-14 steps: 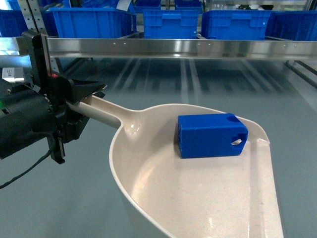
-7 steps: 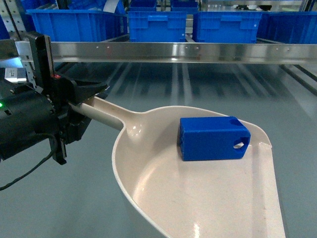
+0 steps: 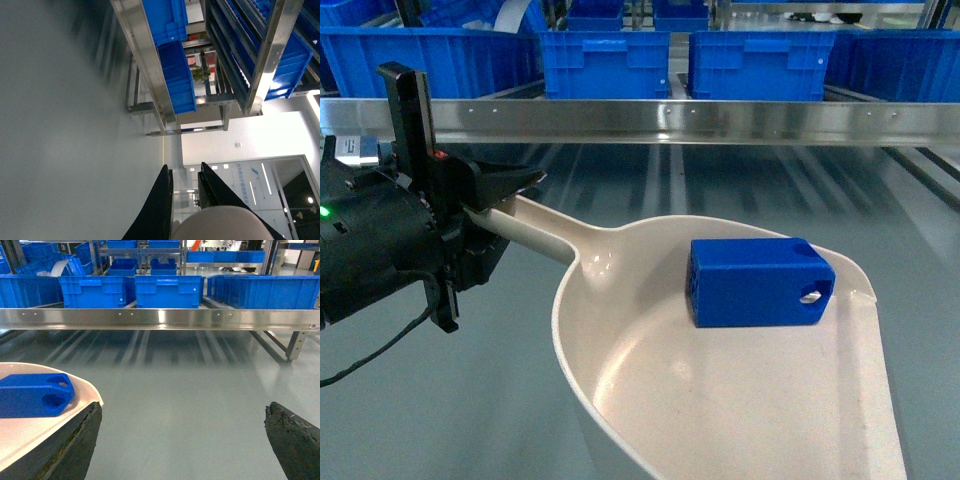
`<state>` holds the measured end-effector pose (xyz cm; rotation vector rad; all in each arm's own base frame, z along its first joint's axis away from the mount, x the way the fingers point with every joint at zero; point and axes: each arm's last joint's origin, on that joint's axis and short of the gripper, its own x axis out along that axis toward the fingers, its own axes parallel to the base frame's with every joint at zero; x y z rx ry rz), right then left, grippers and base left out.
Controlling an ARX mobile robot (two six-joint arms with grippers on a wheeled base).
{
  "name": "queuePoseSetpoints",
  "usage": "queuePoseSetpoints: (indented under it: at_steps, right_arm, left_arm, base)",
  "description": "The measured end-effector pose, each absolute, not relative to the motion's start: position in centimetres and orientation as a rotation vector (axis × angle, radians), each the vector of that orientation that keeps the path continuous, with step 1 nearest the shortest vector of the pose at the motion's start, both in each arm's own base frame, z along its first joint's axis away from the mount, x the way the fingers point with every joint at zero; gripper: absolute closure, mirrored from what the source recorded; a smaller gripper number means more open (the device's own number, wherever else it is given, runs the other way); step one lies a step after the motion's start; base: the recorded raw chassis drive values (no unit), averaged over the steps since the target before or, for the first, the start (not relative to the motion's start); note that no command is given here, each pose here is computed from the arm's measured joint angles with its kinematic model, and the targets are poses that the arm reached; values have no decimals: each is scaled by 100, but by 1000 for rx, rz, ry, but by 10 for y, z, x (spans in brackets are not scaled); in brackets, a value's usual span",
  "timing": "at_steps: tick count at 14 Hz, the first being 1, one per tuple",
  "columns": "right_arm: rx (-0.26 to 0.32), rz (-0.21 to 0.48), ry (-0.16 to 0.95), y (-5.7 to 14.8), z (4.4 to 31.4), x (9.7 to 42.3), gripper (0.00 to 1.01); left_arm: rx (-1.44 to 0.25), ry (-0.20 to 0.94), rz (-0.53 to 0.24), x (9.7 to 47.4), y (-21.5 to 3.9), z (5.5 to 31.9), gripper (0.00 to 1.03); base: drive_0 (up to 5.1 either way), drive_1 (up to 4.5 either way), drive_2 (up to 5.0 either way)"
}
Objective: Place part in tray to right shelf
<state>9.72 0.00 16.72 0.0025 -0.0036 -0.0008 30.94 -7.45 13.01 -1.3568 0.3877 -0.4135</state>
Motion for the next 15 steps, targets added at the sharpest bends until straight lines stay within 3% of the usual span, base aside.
queuePoseSetpoints:
  at_steps: [15]
  right_arm:
    - [2, 0, -7, 0, 168, 97, 3]
  left_arm:
    - [-1356, 383, -410, 310, -74, 130, 90]
  base:
    - [9, 430, -413]
